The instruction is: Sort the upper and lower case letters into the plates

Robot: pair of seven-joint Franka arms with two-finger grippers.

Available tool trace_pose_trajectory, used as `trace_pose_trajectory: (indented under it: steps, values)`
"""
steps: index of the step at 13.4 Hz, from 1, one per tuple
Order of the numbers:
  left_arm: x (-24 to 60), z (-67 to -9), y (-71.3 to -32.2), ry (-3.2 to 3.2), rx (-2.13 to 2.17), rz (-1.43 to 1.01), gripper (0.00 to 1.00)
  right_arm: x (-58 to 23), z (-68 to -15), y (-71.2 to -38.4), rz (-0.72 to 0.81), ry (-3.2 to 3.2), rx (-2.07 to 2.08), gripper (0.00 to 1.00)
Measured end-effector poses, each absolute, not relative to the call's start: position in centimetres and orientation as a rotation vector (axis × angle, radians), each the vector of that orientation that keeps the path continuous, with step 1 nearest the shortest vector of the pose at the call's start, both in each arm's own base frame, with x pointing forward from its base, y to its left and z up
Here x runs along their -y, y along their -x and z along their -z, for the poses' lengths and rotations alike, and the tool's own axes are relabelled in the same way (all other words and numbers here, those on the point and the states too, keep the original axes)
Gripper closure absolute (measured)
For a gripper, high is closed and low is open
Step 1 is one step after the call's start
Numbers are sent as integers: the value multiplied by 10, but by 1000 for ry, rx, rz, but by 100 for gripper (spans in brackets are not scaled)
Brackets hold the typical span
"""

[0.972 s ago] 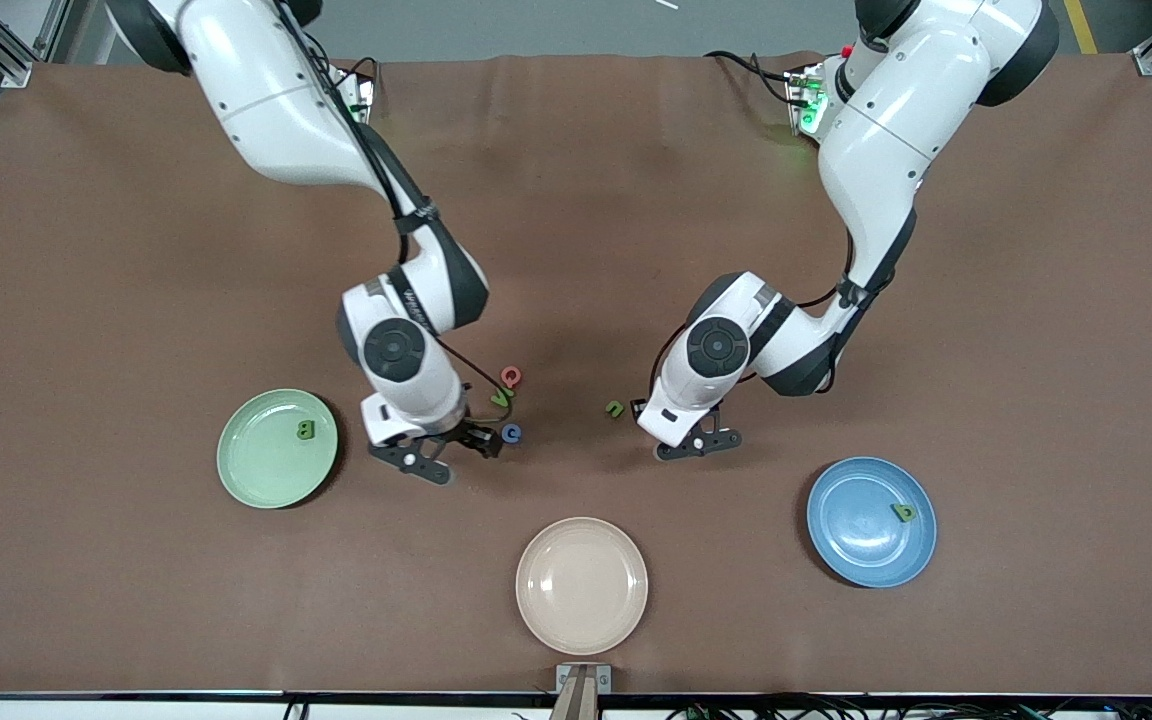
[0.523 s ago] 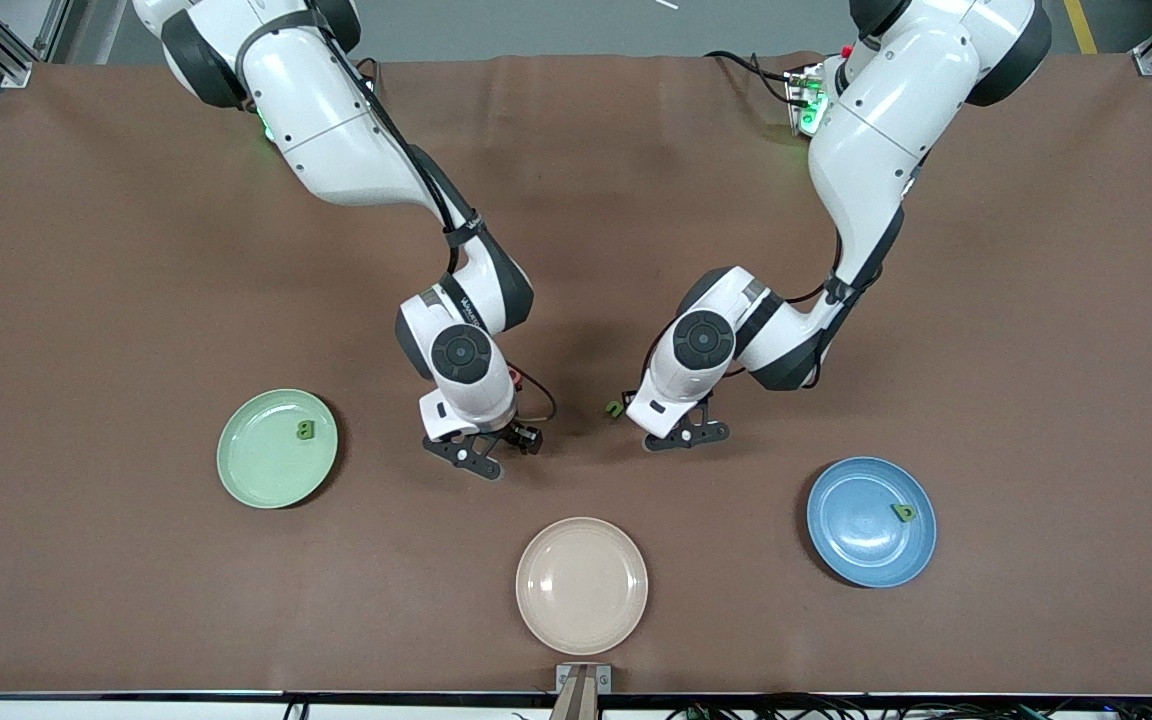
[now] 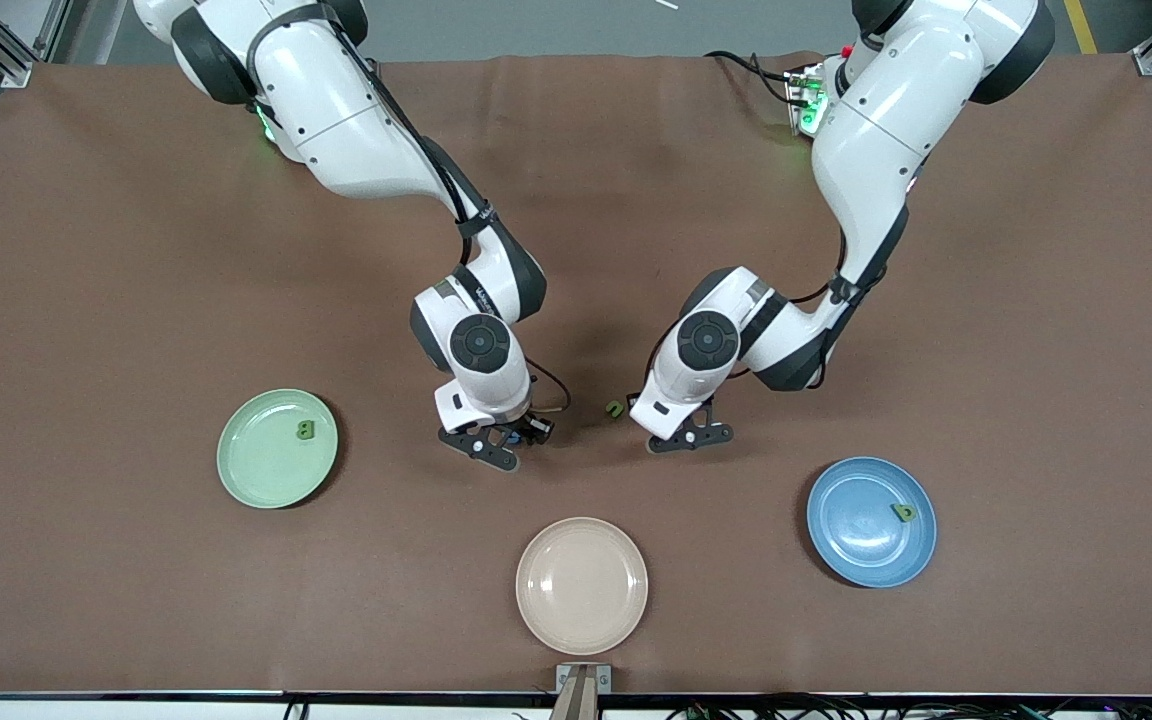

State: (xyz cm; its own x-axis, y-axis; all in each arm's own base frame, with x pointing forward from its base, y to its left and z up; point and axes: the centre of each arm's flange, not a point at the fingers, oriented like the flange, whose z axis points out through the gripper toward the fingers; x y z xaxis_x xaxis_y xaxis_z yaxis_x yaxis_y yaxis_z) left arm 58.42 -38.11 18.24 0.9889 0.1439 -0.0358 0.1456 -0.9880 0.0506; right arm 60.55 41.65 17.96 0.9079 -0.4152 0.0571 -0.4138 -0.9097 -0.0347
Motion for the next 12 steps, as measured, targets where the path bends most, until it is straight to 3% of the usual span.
trace_pose_trajectory:
  steps: [3,4,5,9,12]
  values:
    - [330,-202,-622,-3113,-122,-63,73,-415,-180,-607,101,3048,-663,49]
    - [307,-209,-637,-3133,-64,-107,73,-415,-180,-607,100,3051,-662,52]
    - [282,-216,-651,-3149,-6,-145,73,-414,-182,-607,101,3052,-663,64]
    - [188,-225,-688,-3170,240,-176,73,-398,-186,-614,59,3098,-645,66]
    - [131,-226,-702,-3171,368,-173,73,-321,-238,-651,-31,3167,-514,66]
